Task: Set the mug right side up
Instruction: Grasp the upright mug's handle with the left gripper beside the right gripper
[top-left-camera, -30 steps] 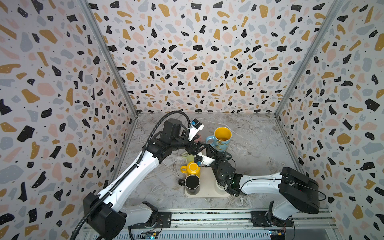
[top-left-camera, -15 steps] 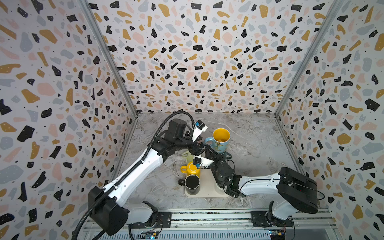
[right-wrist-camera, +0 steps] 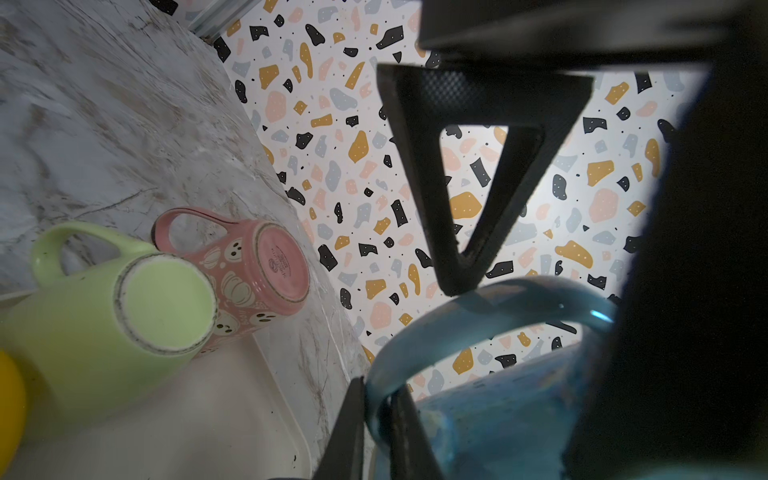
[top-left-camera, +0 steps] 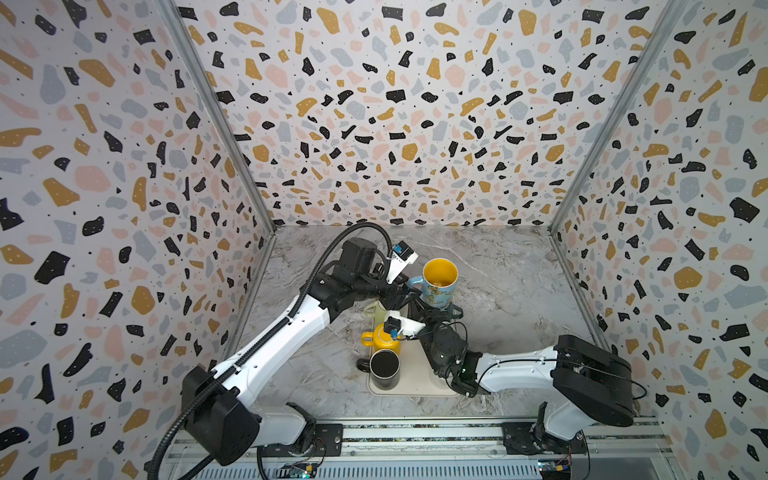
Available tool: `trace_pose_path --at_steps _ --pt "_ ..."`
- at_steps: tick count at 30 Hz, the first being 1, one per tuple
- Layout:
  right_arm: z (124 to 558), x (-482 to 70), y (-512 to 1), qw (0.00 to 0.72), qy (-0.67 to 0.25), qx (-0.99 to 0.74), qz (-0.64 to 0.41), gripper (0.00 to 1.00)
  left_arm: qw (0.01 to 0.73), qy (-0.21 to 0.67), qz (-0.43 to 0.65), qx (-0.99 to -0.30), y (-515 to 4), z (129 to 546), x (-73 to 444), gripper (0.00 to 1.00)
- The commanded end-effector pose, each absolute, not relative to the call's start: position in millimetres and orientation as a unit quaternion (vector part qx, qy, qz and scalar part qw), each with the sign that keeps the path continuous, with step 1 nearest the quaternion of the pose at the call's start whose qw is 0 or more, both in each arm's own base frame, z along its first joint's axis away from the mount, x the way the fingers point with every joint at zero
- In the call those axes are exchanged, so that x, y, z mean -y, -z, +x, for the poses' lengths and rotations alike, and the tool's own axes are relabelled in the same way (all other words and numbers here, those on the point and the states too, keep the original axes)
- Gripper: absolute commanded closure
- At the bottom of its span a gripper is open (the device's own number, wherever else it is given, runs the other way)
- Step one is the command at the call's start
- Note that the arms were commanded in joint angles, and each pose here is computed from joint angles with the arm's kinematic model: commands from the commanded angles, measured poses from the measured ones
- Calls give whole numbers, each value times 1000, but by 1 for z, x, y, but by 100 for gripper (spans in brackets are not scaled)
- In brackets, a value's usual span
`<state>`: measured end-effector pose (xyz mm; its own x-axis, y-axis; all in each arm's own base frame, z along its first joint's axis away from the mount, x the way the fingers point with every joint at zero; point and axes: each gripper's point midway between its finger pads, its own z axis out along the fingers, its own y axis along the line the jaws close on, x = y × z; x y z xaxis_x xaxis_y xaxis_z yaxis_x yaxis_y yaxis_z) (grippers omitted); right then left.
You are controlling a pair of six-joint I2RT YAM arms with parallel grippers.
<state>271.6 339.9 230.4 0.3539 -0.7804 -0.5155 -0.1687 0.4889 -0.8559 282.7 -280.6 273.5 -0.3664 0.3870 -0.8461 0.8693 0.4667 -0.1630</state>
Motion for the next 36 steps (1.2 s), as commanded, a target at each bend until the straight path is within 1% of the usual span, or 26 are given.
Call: trace_pose_path --at_steps 1,7,11,13,16,18,20,21,30,32,36 --pt "269 -339 -269 730 207 -511 -405 100 409 322 419 -744 -291 285 288 42" --pt "268 -341 -273 732 207 -507 -405 100 403 330 421 -742 -287 283 292 44" --pt "268 -342 -274 733 205 -505 -406 100 399 330 421 -745 -284 284 294 50" --pt "268 -342 -274 733 205 -505 -406 100 396 330 421 -746 -282 284 294 55" --pt "268 -343 -274 733 204 -505 -407 100 394 330 420 -748 -279 285 295 69" --pt "268 -344 -274 733 204 -505 -407 100 392 330 417 -751 -278 286 295 82" --pt "267 -344 -273 733 203 -506 -407 100 394 330 416 -750 -278 286 296 98" --pt "267 -344 -272 732 203 -506 -408 100 394 330 416 -751 -277 286 296 100" --pt "268 -338 -273 732 206 -517 -393 100 427 333 406 -736 -292 285 293 100" --pt "268 -336 -274 732 207 -520 -388 91 437 329 401 -735 -296 286 291 100" --pt "268 -331 -281 737 203 -523 -378 82 450 330 397 -729 -303 284 289 100"
